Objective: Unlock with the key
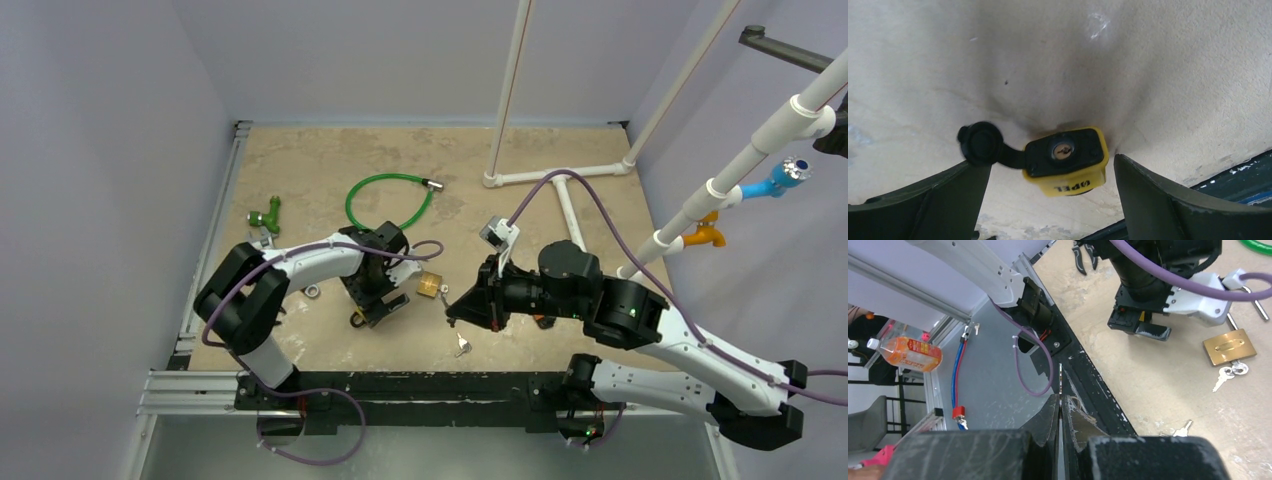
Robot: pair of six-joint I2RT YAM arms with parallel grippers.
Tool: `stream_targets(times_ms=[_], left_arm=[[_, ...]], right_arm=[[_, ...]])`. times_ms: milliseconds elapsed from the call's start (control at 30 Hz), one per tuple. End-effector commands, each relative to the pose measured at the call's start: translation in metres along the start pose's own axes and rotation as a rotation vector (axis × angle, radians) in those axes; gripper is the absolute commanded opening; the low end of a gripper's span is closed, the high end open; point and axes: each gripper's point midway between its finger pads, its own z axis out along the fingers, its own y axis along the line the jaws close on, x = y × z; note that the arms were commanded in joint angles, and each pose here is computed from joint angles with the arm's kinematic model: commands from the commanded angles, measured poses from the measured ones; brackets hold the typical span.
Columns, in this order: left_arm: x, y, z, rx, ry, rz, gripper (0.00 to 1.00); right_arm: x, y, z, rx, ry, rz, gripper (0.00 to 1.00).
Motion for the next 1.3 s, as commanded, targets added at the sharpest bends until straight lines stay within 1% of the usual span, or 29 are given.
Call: stream_targets(times_ms=[0, 133, 200, 267, 300, 400, 433, 500, 567, 667, 700, 733, 767, 867, 900, 967, 1000, 1100, 1233, 1267], left_arm=[[-0.013, -0.011, 0.002, 0.065, -0.008, 0.027, 0.85], [-0.022, -0.021, -0.004, 0.111, -0.071, 0.043, 0.65], [-0.027, -0.024, -0.010, 0.106, -0.121, 0.079, 0.57], [-0.032, -0.025, -0.017, 0.085, -0.173, 0.116, 0.47], [-0.033, -0.025, -0.021, 0.075, -0.190, 0.135, 0.38], [-0.027, -0.034, -0.028, 0.087, -0.219, 0.201, 0.16], [-0.025, -0.039, -0.033, 0.103, -0.235, 0.233, 0.09], [-0.022, -0.046, -0.047, 0.113, -0.288, 0.281, 0.01], [-0.018, -0.044, -0.070, 0.077, -0.350, 0.344, 0.00], [-0.004, -0.028, -0.117, -0.058, -0.417, 0.450, 0.00], [0.002, -0.025, -0.134, -0.098, -0.461, 0.495, 0.00], [0.005, -0.025, -0.151, -0.131, -0.517, 0.551, 0.00], [0.008, -0.028, -0.178, -0.179, -0.619, 0.612, 0.00], [0.015, -0.039, -0.227, -0.279, -0.819, 0.802, 0.00], [0.018, -0.042, -0.236, -0.303, -0.858, 0.851, 0.00], [0.022, -0.048, -0.237, -0.312, -0.897, 0.914, 0.00], [0.027, -0.054, -0.229, -0.284, -0.884, 0.950, 0.00], [0.036, -0.064, -0.194, -0.192, -0.812, 1.014, 0.00], [0.041, -0.070, -0.144, -0.081, -0.661, 1.083, 0.00], [0.040, -0.073, -0.135, -0.048, -0.642, 1.089, 0.00]], right_arm=[[-0.023, 0.004, -0.009, 0.018, -0.063, -0.036, 0.00], [-0.025, 0.003, -0.010, 0.030, -0.064, -0.050, 0.00], [-0.025, 0.002, -0.009, 0.035, -0.062, -0.052, 0.00], [-0.023, 0.001, -0.006, 0.035, -0.049, -0.051, 0.00], [-0.022, 0.001, -0.005, 0.035, -0.040, -0.051, 0.00], [-0.023, 0.003, -0.004, 0.024, -0.037, -0.051, 0.00], [-0.024, 0.004, -0.005, 0.020, -0.039, -0.053, 0.00], [-0.025, 0.005, -0.004, 0.013, -0.042, -0.057, 0.00], [-0.025, 0.009, -0.002, -0.008, -0.031, -0.063, 0.00], [-0.026, 0.018, 0.002, -0.056, -0.004, -0.067, 0.00], [-0.026, 0.021, 0.003, -0.067, -0.001, -0.068, 0.00], [-0.027, 0.023, 0.004, -0.078, 0.000, -0.072, 0.00], [-0.028, 0.024, 0.005, -0.086, 0.000, -0.075, 0.00], [-0.028, 0.024, 0.010, -0.089, 0.017, -0.092, 0.00], [-0.026, 0.022, 0.015, -0.083, 0.039, -0.094, 0.00], [-0.022, 0.018, 0.021, -0.061, 0.079, -0.093, 0.00], [-0.020, 0.015, 0.022, -0.046, 0.097, -0.093, 0.00], [-0.018, 0.010, 0.019, -0.018, 0.101, -0.092, 0.00], [-0.012, -0.002, 0.010, 0.037, 0.061, -0.036, 0.00], [-0.010, -0.005, 0.008, 0.056, 0.048, -0.017, 0.00]])
